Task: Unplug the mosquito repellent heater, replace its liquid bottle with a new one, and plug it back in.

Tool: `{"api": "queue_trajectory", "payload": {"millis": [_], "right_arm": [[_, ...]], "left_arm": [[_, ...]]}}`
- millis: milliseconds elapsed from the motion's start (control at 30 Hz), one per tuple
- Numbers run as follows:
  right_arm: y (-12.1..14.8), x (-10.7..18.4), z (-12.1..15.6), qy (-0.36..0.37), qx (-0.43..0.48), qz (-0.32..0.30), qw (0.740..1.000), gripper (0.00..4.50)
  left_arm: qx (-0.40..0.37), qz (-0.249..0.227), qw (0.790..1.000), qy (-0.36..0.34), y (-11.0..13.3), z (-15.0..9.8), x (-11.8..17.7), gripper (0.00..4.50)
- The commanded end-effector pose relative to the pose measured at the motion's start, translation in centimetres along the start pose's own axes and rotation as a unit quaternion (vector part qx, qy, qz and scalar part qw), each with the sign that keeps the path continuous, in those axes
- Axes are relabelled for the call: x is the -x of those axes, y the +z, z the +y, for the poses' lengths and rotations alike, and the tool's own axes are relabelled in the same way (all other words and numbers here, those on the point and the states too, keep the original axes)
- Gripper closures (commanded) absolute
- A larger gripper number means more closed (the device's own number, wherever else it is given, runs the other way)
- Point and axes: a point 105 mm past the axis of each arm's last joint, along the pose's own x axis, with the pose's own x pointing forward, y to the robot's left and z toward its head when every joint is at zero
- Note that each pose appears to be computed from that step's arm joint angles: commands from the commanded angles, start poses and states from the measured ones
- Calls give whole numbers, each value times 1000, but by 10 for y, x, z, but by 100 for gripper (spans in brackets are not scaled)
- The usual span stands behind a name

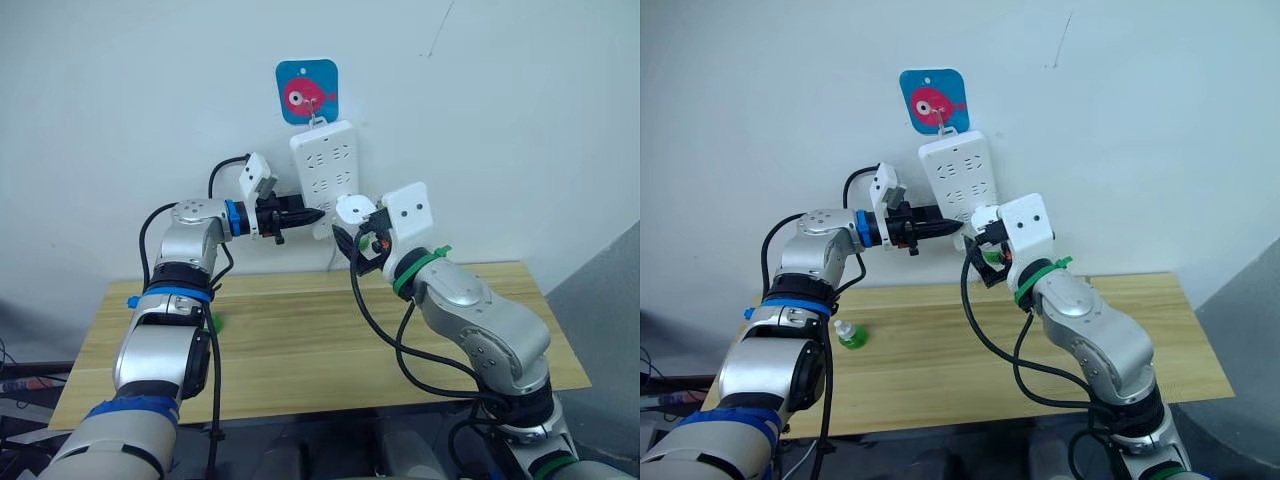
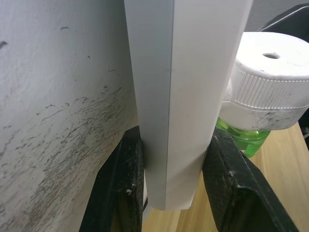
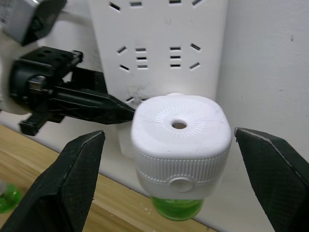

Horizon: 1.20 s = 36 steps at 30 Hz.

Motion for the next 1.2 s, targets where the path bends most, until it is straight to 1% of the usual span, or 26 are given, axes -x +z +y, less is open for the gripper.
{"api": "queue_trajectory", "payload": {"millis": [33,267,367,433,467,633,800,967,1067,1200], "right_arm": [[11,-5,-4,-11,-5,-18,1000,0],[9,-18,-8,-15,-23,-10,1000,0],[11,-19,-8,-13,-28,-15,999,61],[12,-19,-7,-10,-31,-16,999,131],[12,-19,-6,-9,-31,-15,999,156],[11,-16,-4,-4,-31,-13,999,155],[8,11,-2,17,-13,1,1000,155],[9,28,4,42,14,13,999,155],[12,33,2,41,17,14,999,155],[18,35,-8,22,1,3,1000,155]], "left_arm": [[-17,-13,1000,-13,10,-5,-4,321],[-17,-13,1000,-13,9,-5,-3,321],[-17,-13,1000,-12,9,-5,-3,321],[-17,-14,1000,-12,9,-5,-3,321],[-16,-14,1000,-12,8,-5,-3,321],[-15,-15,1000,-10,7,-6,-5,321],[-29,-1,999,18,1,0,-4,321],[-37,7,999,33,-2,3,-3,321],[-42,8,998,40,-2,5,-2,321],[-39,-6,999,31,0,1,3,321]]}}
